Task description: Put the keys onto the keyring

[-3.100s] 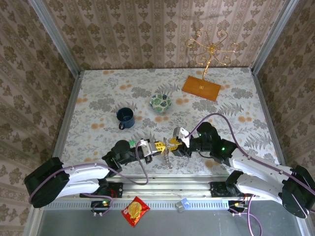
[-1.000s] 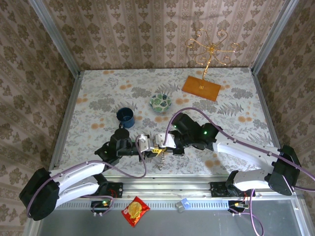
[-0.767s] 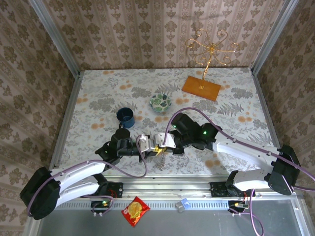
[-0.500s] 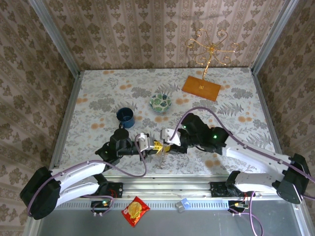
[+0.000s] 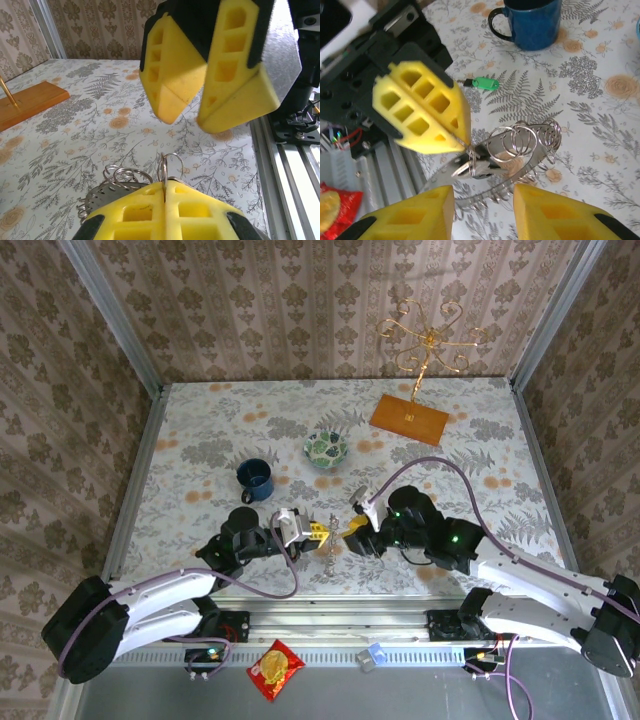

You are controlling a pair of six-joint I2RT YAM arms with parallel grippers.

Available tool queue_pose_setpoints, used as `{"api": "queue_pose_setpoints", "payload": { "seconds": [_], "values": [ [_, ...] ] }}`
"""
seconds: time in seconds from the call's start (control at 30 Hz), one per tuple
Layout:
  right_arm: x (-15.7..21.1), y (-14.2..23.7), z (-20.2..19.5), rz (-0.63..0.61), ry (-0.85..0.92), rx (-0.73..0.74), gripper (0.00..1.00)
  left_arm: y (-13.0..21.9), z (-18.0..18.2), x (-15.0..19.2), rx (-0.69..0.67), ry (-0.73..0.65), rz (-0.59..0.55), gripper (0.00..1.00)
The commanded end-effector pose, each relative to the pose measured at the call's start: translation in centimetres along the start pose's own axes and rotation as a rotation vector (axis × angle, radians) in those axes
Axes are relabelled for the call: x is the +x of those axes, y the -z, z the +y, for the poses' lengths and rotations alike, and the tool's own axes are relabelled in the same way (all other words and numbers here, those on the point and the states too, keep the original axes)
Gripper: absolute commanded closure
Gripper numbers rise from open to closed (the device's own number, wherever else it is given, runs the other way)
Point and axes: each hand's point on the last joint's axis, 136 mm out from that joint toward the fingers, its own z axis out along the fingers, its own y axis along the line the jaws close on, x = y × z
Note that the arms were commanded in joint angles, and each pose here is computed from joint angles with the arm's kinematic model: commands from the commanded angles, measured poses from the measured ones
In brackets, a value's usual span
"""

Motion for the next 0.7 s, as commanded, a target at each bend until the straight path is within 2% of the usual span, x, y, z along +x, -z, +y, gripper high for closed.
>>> {"api": "queue_pose_setpoints", "payload": {
  "seconds": [0.0,0.43,0.67],
  "values": [
    [-0.6,-0.6,0.4,-0.02,-0.152,-0.033,0.64,0.0,0.1,-1.1,-0.014,-0.009,-0.05,1.0],
    [-0.8,-2.3,0.7,-0.005,-0.176,-0.064,0.73,-0.1,0.2,-1.0,-0.023,-0.001,-0.051,1.0],
    [-0.5,-2.4,0.6,0.008,-0.175,-0.067,0.87,-0.1,0.3,-1.1,-0.029,-0.004,-0.054,1.0]
  ]
}}
